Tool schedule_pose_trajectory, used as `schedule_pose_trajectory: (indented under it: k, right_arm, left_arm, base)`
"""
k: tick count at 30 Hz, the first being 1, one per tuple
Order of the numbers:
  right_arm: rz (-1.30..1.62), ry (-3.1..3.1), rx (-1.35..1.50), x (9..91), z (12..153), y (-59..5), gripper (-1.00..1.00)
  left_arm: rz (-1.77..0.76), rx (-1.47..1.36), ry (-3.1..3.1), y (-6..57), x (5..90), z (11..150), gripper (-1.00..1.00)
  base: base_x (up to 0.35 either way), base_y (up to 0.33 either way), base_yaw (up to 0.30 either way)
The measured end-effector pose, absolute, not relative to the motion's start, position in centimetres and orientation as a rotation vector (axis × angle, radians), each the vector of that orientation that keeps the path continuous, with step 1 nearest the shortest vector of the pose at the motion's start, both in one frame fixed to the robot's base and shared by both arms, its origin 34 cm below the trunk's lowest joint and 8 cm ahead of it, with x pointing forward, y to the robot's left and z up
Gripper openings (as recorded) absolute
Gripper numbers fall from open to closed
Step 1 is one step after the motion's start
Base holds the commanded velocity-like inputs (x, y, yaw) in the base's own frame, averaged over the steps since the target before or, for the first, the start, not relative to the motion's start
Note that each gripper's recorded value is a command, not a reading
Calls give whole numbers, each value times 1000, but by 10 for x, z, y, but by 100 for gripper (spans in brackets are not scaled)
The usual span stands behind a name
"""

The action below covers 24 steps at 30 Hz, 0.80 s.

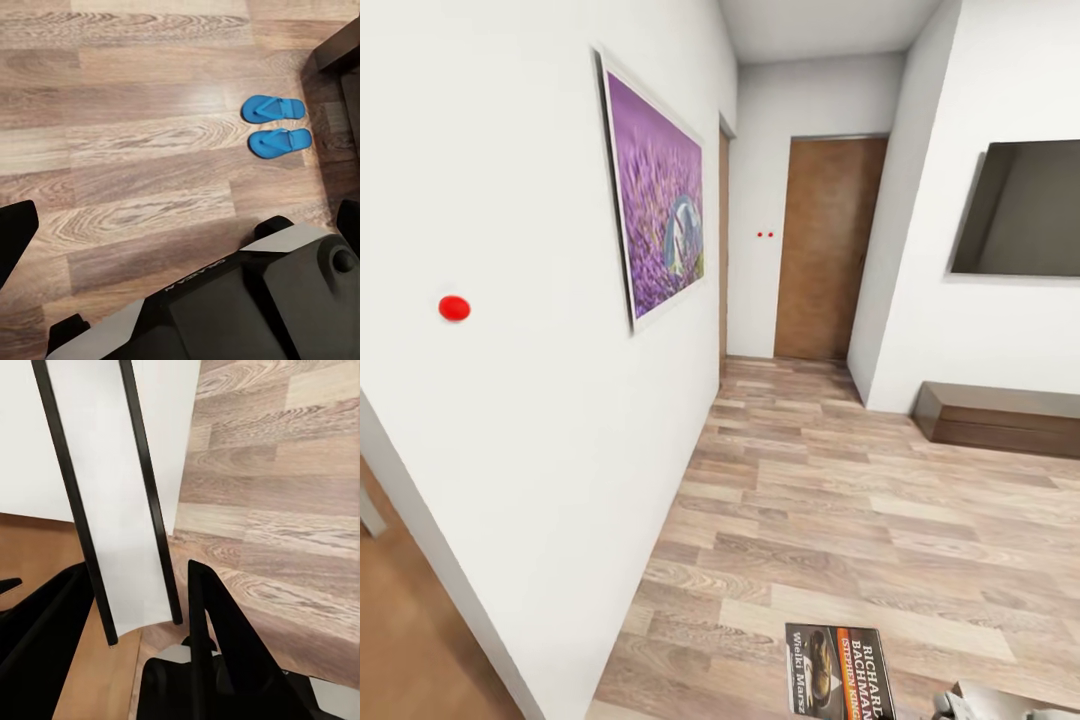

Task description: In the bedroom, move the book from the bed onto either nightstand, and place the two sandals side by side next to the bed.

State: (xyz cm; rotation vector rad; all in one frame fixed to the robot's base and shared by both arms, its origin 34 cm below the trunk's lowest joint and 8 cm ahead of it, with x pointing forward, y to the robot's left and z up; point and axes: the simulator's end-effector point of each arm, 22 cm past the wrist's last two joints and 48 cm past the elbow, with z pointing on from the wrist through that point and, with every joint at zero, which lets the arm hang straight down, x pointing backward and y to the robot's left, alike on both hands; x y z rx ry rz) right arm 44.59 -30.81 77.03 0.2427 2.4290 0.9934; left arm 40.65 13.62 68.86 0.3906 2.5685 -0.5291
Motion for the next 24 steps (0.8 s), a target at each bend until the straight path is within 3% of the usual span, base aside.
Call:
schedule_pose_trajectory:
  k: [8, 24]
  right_arm:
    - [994, 2427, 245, 446, 771, -308, -100]
    - [995, 2427, 244, 446, 771, -307, -100]
  left_arm:
    - [-529, 392, 2568, 136, 406, 689, 100]
    - [-529, 392, 2568, 136, 406, 689, 100]
  base:
    - [73, 24, 0]
    - [304, 0, 0]
